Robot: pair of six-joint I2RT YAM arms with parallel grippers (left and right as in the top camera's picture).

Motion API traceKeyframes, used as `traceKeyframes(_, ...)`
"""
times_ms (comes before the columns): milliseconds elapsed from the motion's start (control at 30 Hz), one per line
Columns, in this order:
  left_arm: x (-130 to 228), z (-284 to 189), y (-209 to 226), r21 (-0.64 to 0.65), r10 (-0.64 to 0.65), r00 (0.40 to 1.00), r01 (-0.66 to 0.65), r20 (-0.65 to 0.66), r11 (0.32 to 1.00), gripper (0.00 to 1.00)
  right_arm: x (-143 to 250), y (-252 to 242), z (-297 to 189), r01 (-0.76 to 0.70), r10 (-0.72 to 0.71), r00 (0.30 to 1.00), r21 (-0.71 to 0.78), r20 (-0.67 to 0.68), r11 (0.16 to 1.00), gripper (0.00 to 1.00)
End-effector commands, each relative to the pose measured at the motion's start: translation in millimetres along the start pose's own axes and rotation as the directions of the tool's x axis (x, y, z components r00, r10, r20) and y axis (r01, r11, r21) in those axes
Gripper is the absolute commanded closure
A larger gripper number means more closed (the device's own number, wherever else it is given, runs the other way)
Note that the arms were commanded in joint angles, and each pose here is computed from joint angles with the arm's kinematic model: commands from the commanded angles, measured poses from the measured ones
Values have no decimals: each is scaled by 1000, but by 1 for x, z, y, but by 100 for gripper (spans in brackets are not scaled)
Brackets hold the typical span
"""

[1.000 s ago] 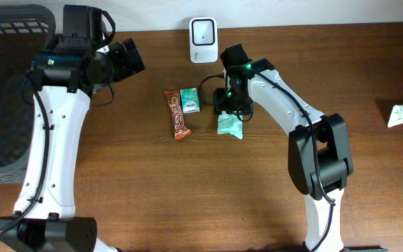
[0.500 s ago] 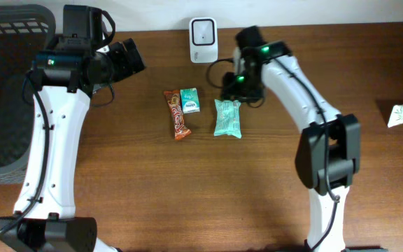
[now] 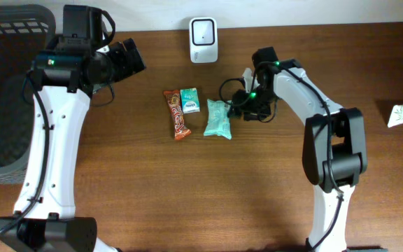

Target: Scan the item barcode

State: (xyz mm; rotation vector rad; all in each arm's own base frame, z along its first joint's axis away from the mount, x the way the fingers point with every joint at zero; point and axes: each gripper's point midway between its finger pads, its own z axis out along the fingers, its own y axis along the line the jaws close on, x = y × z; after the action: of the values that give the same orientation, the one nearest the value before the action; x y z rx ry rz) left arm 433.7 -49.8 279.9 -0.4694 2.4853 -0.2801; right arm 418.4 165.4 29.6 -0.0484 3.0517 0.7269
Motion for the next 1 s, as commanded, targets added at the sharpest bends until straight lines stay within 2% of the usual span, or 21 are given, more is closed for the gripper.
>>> traceKeyframes(0, -3, -4, 1, -1, 17, 1000, -17, 12, 1000, 1, 4, 7, 4, 7, -8, 1000, -37, -17, 999, 50)
traceKeyframes(167, -3, -4, 1, -1, 17, 1000, -17, 12, 1000, 1, -7, 28, -16, 1, -1, 1000, -190, -1, 982, 49)
traceKeyframes(300, -3, -4, 1, -1, 17, 1000, -17, 12, 1000, 1, -4, 32, -12, 14, -16, 1000, -183, -10, 983, 49)
traceKeyframes(400, -3, -4, 1, -1, 17, 1000, -17, 12, 1000, 1, -1, 26, 6, 4, -4, 1000, -85, 0, 996, 49)
traceKeyframes(533, -3, -4, 1, -1, 17, 1000, -17, 12, 1000, 1, 7, 40, 26, 2, -2, 1000, -91, -5, 996, 50)
traceKeyframes(600, -3, -4, 1, -1, 17, 1000, -17, 12, 1000, 1, 10, 43, 36, 4, -4, 1000, -79, 0, 997, 69)
traceKeyframes(667, -3, -4, 1, -1, 17, 1000, -17, 12, 1000, 1, 7, 36, 38, -17, 17, 1000, -1, 22, 1000, 91)
traceKeyframes(700, -3, -4, 1, -1, 17, 1000, -17, 12, 1000, 1, 4, 34, 34, -18, 18, 999, 21, 31, 1000, 96)
traceKeyframes(767, -3, -4, 1, -1, 17, 1000, -17, 12, 1000, 1, -6, 23, 13, -29, 20, 998, 141, 64, 990, 96)
traceKeyframes(833, -3, -4, 1, -1, 17, 1000, -17, 12, 1000, 1, -17, 3, -20, -44, 3, 993, 350, 118, 936, 96)
traceKeyframes(900, -3, -4, 1, -1, 17, 1000, -17, 12, 1000, 1, -29, -17, -66, -71, -55, 980, 596, 191, 800, 96)
traceKeyframes(933, -3, -4, 1, -1, 17, 1000, -17, 12, 1000, 1, -30, -28, -82, -117, -62, 971, 685, 231, 719, 96)
traceKeyframes(967, -3, -4, 1, -1, 17, 1000, -17, 12, 1000, 1, -29, -34, -90, -146, -64, 965, 726, 253, 673, 96)
